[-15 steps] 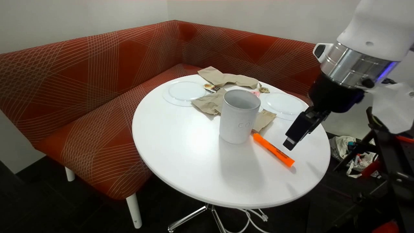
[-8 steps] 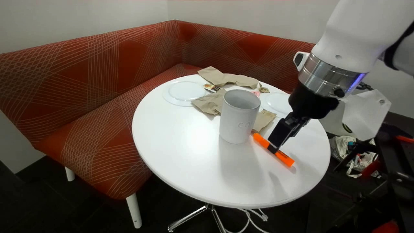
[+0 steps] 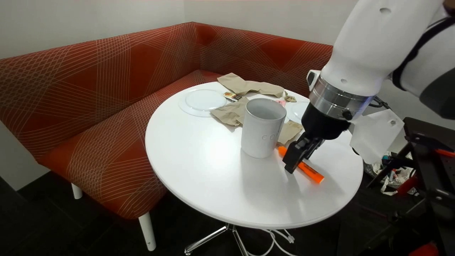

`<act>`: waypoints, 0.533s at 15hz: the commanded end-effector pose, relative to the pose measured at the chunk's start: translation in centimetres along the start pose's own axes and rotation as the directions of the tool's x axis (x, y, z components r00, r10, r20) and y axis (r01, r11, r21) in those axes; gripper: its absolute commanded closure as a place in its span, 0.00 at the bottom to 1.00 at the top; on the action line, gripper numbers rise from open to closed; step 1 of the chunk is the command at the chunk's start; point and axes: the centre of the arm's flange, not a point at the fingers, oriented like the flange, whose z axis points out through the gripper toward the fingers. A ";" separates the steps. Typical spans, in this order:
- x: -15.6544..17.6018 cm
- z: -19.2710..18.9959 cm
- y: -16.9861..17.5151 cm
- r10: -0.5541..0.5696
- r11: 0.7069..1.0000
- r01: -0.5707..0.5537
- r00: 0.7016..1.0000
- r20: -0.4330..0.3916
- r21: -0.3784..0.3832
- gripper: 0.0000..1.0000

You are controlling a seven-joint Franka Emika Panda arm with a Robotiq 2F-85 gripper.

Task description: Put the marker inside the mug cup

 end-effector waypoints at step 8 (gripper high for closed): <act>0.5 -0.7 -0.8 0.006 0.999 -0.005 0.999 -0.032 0.037 0.95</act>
